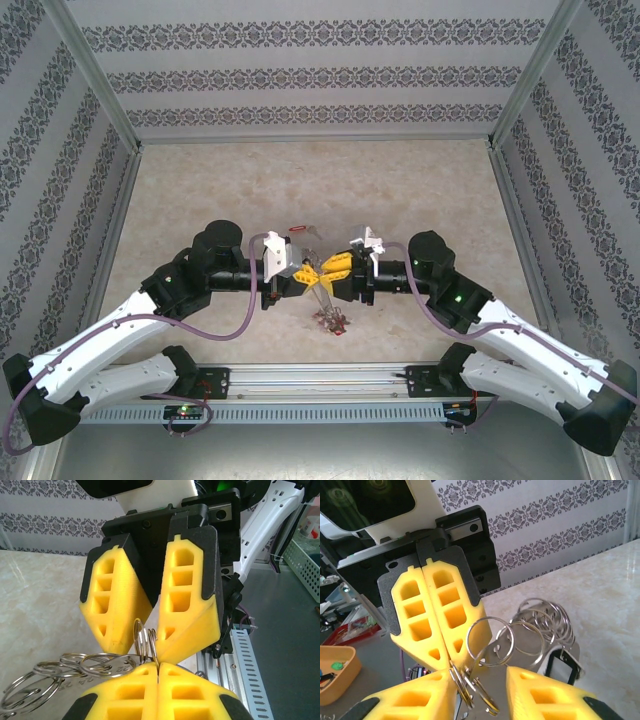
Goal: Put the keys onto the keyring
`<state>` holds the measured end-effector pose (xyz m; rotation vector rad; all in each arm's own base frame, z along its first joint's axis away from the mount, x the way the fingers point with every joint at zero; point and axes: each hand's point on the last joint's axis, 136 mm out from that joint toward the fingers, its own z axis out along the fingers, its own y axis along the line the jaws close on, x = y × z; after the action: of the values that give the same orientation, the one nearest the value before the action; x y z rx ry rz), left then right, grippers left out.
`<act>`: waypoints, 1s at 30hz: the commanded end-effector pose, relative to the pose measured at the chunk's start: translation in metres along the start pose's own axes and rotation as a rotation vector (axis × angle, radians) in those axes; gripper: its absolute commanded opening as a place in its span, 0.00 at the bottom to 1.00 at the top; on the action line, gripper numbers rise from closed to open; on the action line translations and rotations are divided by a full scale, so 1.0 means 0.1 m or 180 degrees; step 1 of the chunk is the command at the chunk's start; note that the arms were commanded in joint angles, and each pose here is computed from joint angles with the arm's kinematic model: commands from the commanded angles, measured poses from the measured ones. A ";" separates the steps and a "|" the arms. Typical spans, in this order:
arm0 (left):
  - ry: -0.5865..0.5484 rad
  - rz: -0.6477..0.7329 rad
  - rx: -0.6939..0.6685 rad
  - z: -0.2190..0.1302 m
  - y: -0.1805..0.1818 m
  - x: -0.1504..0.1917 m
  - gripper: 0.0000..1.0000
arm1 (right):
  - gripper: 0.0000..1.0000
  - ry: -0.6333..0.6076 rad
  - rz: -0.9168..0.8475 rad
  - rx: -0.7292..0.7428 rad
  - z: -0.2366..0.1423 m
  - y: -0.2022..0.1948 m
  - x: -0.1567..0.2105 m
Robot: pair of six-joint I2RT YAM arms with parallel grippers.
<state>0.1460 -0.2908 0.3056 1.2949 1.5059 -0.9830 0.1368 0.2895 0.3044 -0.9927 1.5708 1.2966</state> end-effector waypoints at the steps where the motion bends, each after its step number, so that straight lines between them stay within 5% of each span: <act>1: -0.0102 0.0222 -0.0072 -0.01 0.02 -0.12 0.00 | 0.31 -0.0219 -0.0078 -0.0051 -0.09 0.13 -0.17; 13: -0.0057 0.0256 -0.0136 -0.03 0.05 -0.13 0.00 | 0.39 -0.0196 -0.0106 0.0233 -0.28 0.09 -0.09; 22: 0.0001 0.0238 -0.0126 -0.01 0.07 -0.12 0.00 | 0.18 0.0009 -0.0163 0.0226 -0.33 0.15 0.10; 30: 0.0044 0.0176 -0.0139 0.01 0.09 -0.08 0.00 | 0.17 0.0199 -0.0199 0.0119 -0.13 0.19 0.27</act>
<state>0.1561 -0.2902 0.2900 1.3127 1.5565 -0.9083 0.1096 0.2764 0.2876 -1.0480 1.6199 1.2254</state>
